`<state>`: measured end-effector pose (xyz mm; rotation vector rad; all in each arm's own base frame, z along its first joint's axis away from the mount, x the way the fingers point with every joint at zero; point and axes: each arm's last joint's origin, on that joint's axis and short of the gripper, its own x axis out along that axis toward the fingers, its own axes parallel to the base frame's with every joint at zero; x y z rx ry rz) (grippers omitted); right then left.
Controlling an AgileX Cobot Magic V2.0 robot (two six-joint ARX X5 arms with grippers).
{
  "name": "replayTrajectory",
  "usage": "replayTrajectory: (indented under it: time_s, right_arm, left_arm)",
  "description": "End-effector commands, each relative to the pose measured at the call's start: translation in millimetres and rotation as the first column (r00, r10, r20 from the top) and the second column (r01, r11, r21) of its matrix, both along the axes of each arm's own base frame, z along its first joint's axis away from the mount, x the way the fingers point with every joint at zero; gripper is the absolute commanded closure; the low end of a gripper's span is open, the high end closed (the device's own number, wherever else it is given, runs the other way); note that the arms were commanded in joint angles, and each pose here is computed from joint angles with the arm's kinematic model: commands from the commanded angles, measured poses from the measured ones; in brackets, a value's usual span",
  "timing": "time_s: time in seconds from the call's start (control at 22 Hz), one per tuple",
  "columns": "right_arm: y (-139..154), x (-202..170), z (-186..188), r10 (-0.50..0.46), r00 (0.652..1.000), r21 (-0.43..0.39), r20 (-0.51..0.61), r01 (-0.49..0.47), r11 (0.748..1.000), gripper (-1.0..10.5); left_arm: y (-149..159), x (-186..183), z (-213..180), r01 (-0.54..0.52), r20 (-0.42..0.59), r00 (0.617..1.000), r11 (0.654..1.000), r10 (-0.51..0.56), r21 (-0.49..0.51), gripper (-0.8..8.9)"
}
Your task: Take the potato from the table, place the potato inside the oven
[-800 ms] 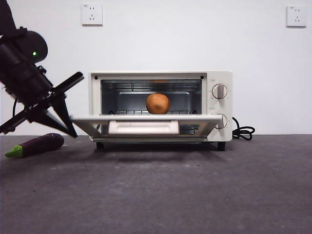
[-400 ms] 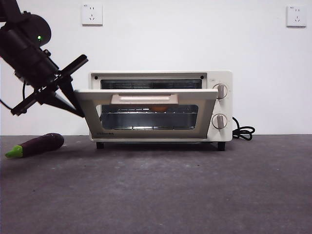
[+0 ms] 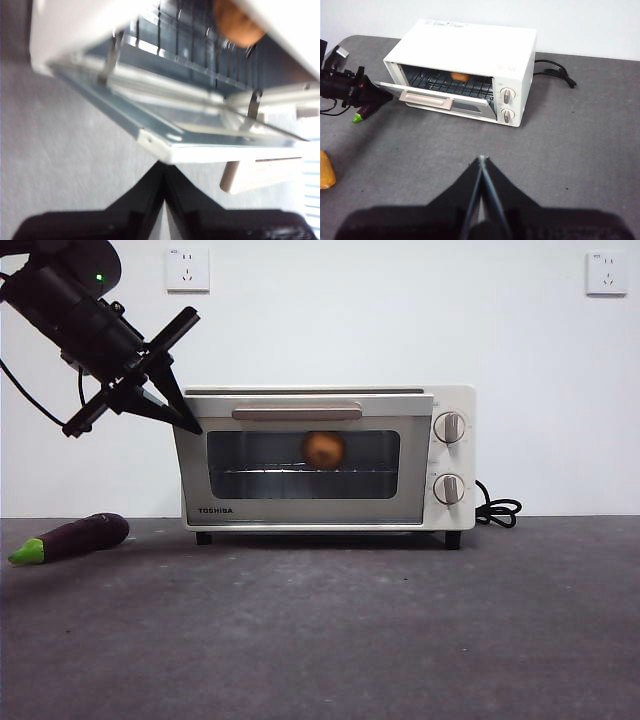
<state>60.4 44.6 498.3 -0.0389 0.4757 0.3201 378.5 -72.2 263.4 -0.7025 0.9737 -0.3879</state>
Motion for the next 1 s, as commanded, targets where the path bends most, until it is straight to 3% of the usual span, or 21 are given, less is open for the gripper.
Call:
replayTrajectory:
  time_s: [0.05,0.45,1.0]
  right_arm:
    - [-0.6,-0.5,-2.4,-0.010,1.000,-0.008,-0.020,0.010,1.000,9.5]
    - [-0.6,-0.5,-2.4,-0.017,1.000,0.006,-0.024,0.017,1.000,9.5]
    - [2.6,2.8,-3.1,-0.006,1.000,-0.030,-0.022,0.005,1.000,9.5]
  left_arm:
    - [1.5,4.3,7.9,-0.019,0.038,0.999,1.000,0.018,0.014,8.20]
    - [2.2,13.6,25.5,-0.038,0.171,0.985,0.999,0.038,-0.003,8.20]
    - [2.1,7.3,32.0,0.020,0.190,0.982,1.000,-0.020,0.006,8.20]
